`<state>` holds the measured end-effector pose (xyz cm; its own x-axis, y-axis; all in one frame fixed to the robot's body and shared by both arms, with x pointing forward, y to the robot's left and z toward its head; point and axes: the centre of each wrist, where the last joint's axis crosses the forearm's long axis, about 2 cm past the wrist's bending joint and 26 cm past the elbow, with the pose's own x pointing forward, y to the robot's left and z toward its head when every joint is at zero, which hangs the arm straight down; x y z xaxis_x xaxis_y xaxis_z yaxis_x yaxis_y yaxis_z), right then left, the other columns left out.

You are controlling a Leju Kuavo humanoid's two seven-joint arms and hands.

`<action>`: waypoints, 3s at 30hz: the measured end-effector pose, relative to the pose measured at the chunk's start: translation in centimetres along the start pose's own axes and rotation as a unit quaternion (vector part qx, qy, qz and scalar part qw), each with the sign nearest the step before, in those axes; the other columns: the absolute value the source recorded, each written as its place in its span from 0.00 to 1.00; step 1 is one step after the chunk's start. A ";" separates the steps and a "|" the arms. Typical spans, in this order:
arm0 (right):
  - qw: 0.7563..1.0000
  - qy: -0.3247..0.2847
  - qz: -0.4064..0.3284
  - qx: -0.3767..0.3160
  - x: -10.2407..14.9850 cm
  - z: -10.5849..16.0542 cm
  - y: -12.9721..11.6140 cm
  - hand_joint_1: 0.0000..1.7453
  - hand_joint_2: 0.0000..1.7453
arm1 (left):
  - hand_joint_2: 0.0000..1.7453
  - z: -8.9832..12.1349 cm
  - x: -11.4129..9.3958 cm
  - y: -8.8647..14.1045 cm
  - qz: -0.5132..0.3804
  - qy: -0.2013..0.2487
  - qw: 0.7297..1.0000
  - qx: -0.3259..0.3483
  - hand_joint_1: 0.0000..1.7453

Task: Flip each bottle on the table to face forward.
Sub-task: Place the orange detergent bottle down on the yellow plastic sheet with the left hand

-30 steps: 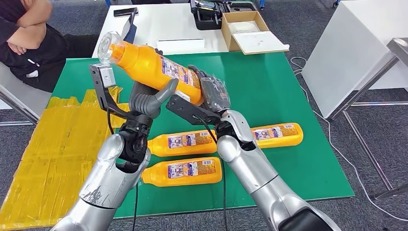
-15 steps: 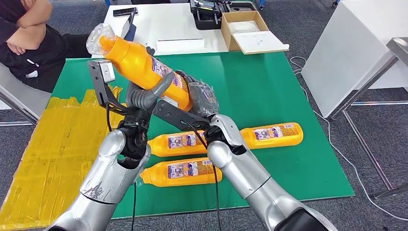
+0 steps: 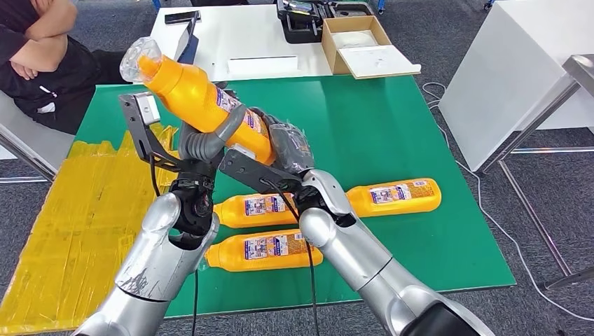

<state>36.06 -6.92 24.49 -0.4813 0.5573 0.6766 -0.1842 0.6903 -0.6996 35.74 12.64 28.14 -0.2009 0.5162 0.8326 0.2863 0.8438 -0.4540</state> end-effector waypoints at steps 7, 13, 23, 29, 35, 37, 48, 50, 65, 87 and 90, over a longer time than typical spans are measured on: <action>1.000 0.002 -0.007 0.005 -0.1 0.1 0.2 1.00 1.00 | 1.00 0.1 -0.1 -0.1 0.006 0.001 1.000 0.007 1.00; 1.000 0.001 -0.016 0.011 -0.2 0.2 0.3 0.00 0.25 | 1.00 0.1 0.1 -0.2 0.007 -0.003 1.000 0.016 1.00; 0.999 -0.002 -0.022 0.025 -0.5 0.4 0.4 0.00 0.00 | 1.00 -0.2 0.6 0.1 0.002 -0.005 1.000 0.018 1.00; 0.999 0.012 -0.014 0.028 -1.1 0.6 0.3 0.00 0.00 | 1.00 -0.8 1.8 0.9 -0.005 -0.021 1.000 0.021 1.00; 0.999 0.039 0.008 0.022 -2.9 1.6 0.3 0.00 0.00 | 1.00 -1.9 4.3 2.9 -0.135 -0.126 0.981 0.064 1.00; 0.998 0.054 0.017 0.022 -4.1 2.3 0.2 0.00 0.00 | 1.00 -2.4 5.8 4.3 -0.197 -0.168 0.962 0.083 1.00; 0.993 0.076 0.008 -0.090 -9.0 5.6 -7.6 0.00 0.00 | 1.00 -2.0 8.7 16.1 -0.681 -0.236 0.679 0.140 1.00; 0.992 0.067 0.004 -0.108 -9.1 6.1 -8.9 0.00 0.00 | 1.00 -1.8 8.0 17.4 -0.723 -0.215 0.644 0.128 1.00; 0.990 0.026 0.004 -0.139 -8.3 7.6 -11.1 0.00 0.00 | 1.00 -0.7 3.5 20.6 -0.858 -0.084 0.506 0.032 1.00; 0.992 0.004 0.013 -0.128 -7.8 9.8 -10.4 0.00 0.00 | 0.00 1.2 -3.8 24.6 -0.905 0.143 0.387 -0.097 0.00; 0.992 0.008 0.015 -0.126 -8.0 10.2 -10.2 0.00 0.00 | 0.00 1.2 -3.9 24.7 -0.903 0.158 0.389 -0.093 0.00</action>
<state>33.01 -23.13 23.90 -0.4692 0.5852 0.6614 0.0502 0.7654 -0.6416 42.45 31.63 13.28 -0.1147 -0.9622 -0.2472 0.0143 -0.2504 0.9680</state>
